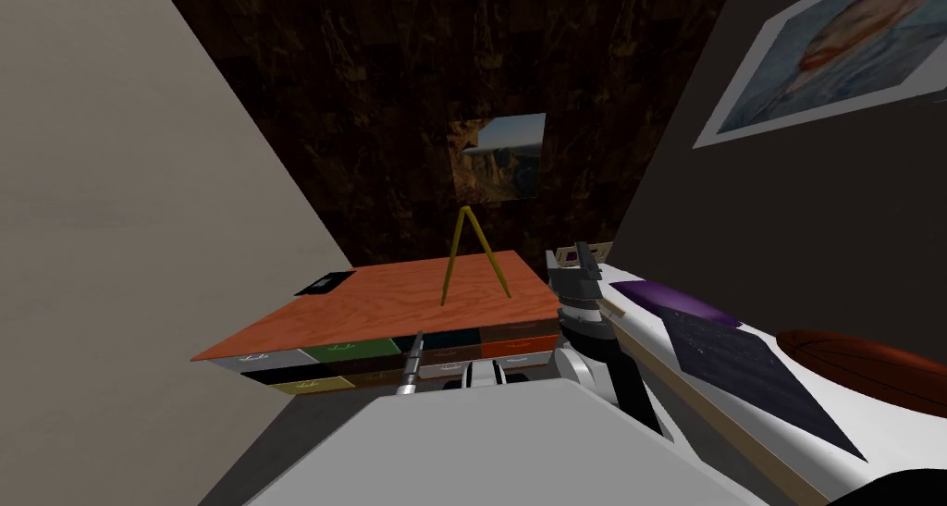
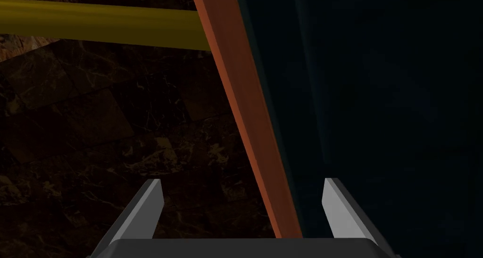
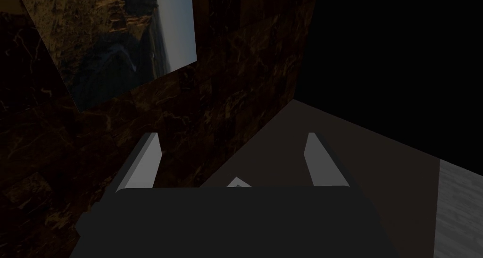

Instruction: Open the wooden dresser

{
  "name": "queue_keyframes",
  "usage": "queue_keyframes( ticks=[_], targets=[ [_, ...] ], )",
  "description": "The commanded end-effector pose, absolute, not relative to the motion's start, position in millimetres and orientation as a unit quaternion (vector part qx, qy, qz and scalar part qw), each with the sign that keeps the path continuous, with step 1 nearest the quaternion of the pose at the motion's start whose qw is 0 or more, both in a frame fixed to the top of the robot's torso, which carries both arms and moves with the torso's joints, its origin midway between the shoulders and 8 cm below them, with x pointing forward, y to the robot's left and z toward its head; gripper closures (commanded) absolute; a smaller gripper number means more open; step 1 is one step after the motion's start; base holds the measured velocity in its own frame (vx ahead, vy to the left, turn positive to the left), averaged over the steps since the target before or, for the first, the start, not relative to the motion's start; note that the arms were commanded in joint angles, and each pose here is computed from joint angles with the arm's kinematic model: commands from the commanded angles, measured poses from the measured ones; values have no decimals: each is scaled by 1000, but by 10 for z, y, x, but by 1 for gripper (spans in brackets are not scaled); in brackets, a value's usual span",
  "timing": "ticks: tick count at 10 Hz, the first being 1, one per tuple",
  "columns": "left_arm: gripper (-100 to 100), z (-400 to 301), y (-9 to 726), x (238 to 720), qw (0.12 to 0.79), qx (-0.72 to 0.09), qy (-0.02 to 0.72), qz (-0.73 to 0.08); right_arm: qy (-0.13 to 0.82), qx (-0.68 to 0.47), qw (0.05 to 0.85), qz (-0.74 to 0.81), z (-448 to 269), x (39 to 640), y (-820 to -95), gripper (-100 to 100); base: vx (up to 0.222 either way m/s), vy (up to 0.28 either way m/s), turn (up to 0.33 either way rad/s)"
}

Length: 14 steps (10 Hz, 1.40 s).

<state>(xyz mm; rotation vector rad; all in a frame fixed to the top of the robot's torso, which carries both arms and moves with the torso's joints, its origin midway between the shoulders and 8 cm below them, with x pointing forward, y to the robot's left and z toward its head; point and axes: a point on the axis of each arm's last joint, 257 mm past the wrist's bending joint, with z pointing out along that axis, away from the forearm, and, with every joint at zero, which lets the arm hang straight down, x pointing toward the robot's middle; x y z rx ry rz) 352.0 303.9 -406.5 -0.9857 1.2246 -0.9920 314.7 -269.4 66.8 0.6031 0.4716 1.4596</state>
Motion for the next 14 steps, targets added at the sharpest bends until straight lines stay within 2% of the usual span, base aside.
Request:
queue_keyframes(
  ticks=[1, 4, 14],
  targets=[
    [-100, -4037, 2935, 3537, 599, -394, 547, -431, 210, 269, 679, 650, 668, 3147, -2694, 0, 33, 35, 137],
    [-100, -4008, 2783, 3542, 600, -353, 570, -436, 210, 268, 679, 650, 668, 3148, -2694, 0, 34, 34, 319],
    [-100, -4064, 2396, 3488, 582, -268, 624, -447, 210, 269, 679, 650, 669, 3148, -2694, 0, -15, -6, 73]
  ],
)
